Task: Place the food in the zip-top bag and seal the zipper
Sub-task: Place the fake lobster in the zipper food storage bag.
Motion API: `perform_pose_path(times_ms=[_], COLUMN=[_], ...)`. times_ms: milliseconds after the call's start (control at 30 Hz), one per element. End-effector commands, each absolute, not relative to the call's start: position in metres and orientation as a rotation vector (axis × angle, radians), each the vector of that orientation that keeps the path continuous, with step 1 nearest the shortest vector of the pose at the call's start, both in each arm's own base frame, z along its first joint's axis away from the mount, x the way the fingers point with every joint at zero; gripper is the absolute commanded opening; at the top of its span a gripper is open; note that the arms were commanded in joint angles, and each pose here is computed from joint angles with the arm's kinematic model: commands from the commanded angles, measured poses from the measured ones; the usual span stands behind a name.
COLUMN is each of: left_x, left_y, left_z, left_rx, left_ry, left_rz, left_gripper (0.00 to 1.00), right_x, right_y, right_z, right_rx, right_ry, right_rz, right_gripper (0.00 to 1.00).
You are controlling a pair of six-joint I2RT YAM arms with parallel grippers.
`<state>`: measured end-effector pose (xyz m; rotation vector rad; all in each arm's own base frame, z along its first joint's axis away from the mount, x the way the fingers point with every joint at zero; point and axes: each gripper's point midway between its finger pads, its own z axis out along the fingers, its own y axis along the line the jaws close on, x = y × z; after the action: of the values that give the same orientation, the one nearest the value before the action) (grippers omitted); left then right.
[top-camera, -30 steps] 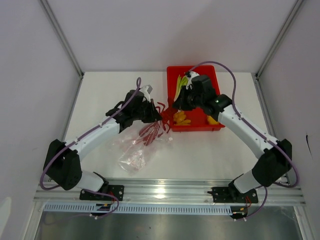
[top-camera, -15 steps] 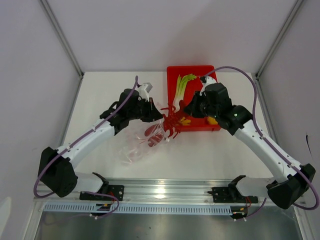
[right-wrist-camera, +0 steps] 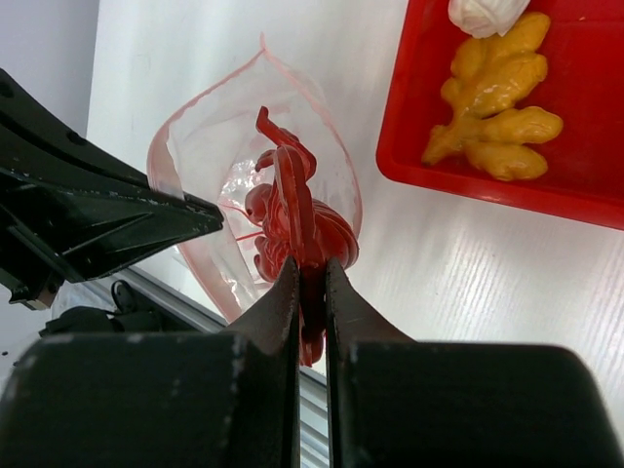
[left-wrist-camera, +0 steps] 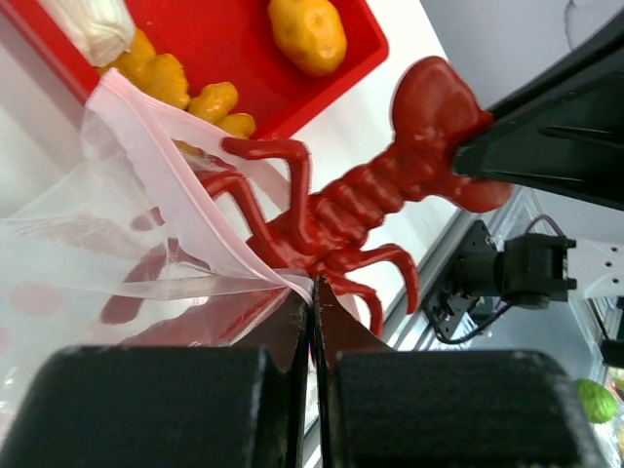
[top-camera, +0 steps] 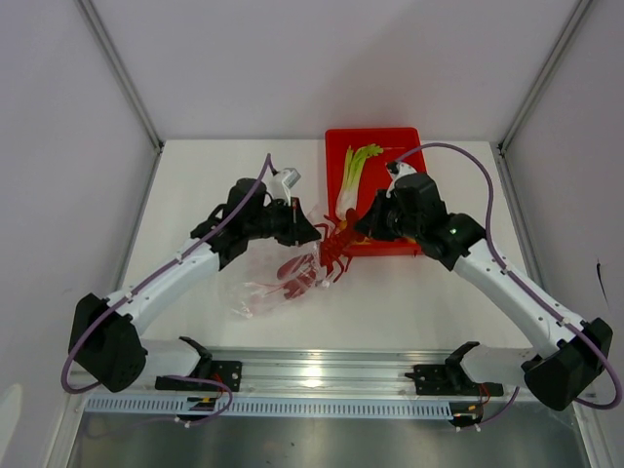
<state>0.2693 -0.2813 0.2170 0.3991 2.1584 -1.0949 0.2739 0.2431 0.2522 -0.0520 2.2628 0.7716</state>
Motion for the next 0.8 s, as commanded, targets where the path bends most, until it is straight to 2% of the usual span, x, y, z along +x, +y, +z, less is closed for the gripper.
perform_pose_path(times_ms=[0,333,467,767], left_x=[0.264,0.259,0.264,0.258], left_y=[-0.285,-0.289,-0.281,-0.279], left_z=[0.246,0.246,0.237,0.231], left_rx=[0.47,0.48,0.47,0.47], left_ry=[2.03,2.021,2.044,2.027], left_rz=[-1.164,-1.215,-1.132,-1.123], left_gripper=[0.01,0.01,0.01,0.01], right_x=[0.272,0.273,0.279,0.289], right_y=[0.257,0.27,0.255,0.239], right_z=[0.28,0.279,0.286,0.287], right_rx=[-0.038,0.049,0.086,0.131], right_ry=[2.168,2.2,2.193,2.206], right_rz=[0.885,0.993,0.976,0.997], right_gripper=[0.0,0.0,0.0,0.0])
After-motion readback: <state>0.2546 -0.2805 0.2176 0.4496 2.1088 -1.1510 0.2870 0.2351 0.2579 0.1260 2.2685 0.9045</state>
